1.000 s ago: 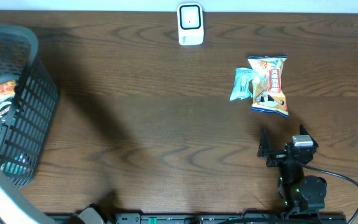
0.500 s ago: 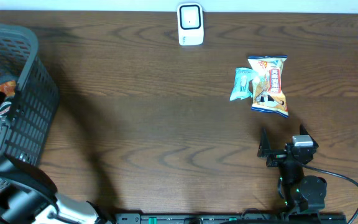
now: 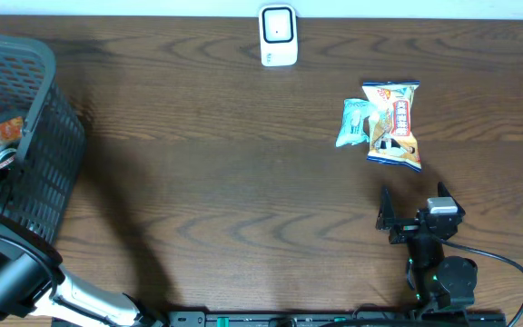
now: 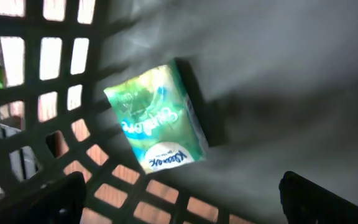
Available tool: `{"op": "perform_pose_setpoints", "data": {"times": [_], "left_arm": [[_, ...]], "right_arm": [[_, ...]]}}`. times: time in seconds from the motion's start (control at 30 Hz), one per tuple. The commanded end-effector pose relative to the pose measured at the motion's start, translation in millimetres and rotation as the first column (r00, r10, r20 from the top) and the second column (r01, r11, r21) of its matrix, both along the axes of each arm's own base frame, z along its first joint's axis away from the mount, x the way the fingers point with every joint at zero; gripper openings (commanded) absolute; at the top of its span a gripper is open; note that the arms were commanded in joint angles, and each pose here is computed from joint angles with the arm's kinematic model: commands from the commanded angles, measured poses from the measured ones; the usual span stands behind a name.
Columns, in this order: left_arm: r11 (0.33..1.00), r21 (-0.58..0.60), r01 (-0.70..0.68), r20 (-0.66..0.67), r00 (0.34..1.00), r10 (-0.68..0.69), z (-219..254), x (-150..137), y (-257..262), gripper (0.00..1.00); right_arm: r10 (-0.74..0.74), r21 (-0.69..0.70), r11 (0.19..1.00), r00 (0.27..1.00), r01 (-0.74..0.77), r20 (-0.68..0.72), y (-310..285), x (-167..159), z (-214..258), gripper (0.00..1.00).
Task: Scan the item barcode
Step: 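Return the left gripper to the basket and grasp a green tissue pack, then carry the green tissue pack to the scanner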
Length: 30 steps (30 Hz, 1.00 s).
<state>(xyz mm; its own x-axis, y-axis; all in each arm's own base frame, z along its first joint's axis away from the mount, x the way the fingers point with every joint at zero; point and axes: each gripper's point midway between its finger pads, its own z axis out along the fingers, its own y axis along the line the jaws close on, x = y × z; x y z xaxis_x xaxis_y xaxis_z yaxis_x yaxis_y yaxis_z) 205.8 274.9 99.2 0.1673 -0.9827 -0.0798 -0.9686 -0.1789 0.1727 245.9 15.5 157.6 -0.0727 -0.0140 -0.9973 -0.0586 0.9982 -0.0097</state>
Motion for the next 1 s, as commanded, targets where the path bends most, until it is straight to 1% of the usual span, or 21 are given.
{"op": "perform_pose_setpoints", "data": {"times": [0.0,0.13,0.2,0.3,0.5,0.53,0.57,0.67,0.7,0.73,0.77,0.8,0.87,0.93,0.97], "left_arm": [[0.994,0.02,-0.103,-0.046,0.994,0.104,-15.7,-11.2,-3.7,0.98],[0.994,0.028,-0.109,-0.039,0.993,0.11,-30.5,-11.6,-3.8,0.98],[0.993,0.033,-0.11,-0.033,0.993,0.111,-36.0,-11.4,-3.0,1.0],[0.992,0.045,-0.114,-0.028,0.993,0.116,-41.6,-12.5,-0.4,0.95],[0.99,0.101,-0.103,-0.08,0.991,0.111,-51.4,-24.8,5.6,0.93],[0.989,0.106,-0.1,-0.09,0.99,0.11,-56.5,-27.9,4.8,0.85],[0.989,0.106,-0.099,-0.089,0.99,0.108,-59.7,-28.4,4.3,0.79],[0.99,0.103,-0.099,-0.092,0.99,0.108,-67.7,-30.9,1.3,0.69],[0.99,0.104,-0.099,-0.091,0.99,0.108,-69.9,-31.4,0.7,0.64],[0.99,0.104,-0.098,-0.091,0.99,0.108,-71.5,-31.6,0.3,0.63],[0.99,0.103,-0.098,-0.091,0.99,0.107,-72.4,-32.0,-0.1,0.57],[0.99,0.103,-0.095,-0.092,0.99,0.105,-72.5,-32.1,-0.2,0.48],[0.991,0.102,-0.083,-0.092,0.991,0.093,-72.3,-31.6,0.4,0.37],[0.992,0.102,-0.073,-0.09,0.993,0.082,-71.4,-30.7,1.7,0.23],[0.993,0.103,-0.058,-0.087,0.994,0.067,-70.0,-29.3,3.2,0.19]], "right_arm": [[-0.006,-0.008,1.0,1.0,0.006,0.0,-1.4,-0.1,-0.9,0.99],[-0.006,-0.008,1.0,1.0,0.006,0.0,-1.4,-0.1,-0.9,0.99],[-0.006,-0.008,1.0,1.0,0.006,0.0,-1.4,-0.1,-0.9,0.99],[-0.006,-0.008,1.0,1.0,0.006,0.0,-1.4,-0.1,-0.9,0.99],[-0.006,-0.008,1.0,1.0,0.006,0.0,-1.4,-0.1,-0.9,0.99],[-0.006,-0.008,1.0,1.0,0.006,0.0,-1.4,-0.1,-0.9,0.99],[-0.006,-0.008,1.0,1.0,0.006,0.0,-1.4,-0.1,-0.9,0.99],[-0.006,-0.008,1.0,1.0,0.006,0.0,-1.4,-0.1,-0.9,0.99],[-0.006,-0.008,1.0,1.0,0.006,0.0,-1.4,-0.1,-0.9,0.99],[-0.006,-0.008,1.0,1.0,0.006,0.0,-1.4,-0.1,-0.9,0.99],[-0.006,-0.008,1.0,1.0,0.006,0.0,-1.4,-0.1,-0.9,0.99],[-0.006,-0.008,1.0,1.0,0.006,0.0,-1.4,-0.1,-0.9,0.99],[-0.006,-0.008,1.0,1.0,0.006,0.0,-1.4,-0.1,-0.9,0.99],[-0.006,-0.008,1.0,1.0,0.006,0.0,-1.4,-0.1,-0.9,0.99],[-0.006,-0.008,1.0,1.0,0.006,0.0,-1.4,-0.1,-0.9,0.99]]}}
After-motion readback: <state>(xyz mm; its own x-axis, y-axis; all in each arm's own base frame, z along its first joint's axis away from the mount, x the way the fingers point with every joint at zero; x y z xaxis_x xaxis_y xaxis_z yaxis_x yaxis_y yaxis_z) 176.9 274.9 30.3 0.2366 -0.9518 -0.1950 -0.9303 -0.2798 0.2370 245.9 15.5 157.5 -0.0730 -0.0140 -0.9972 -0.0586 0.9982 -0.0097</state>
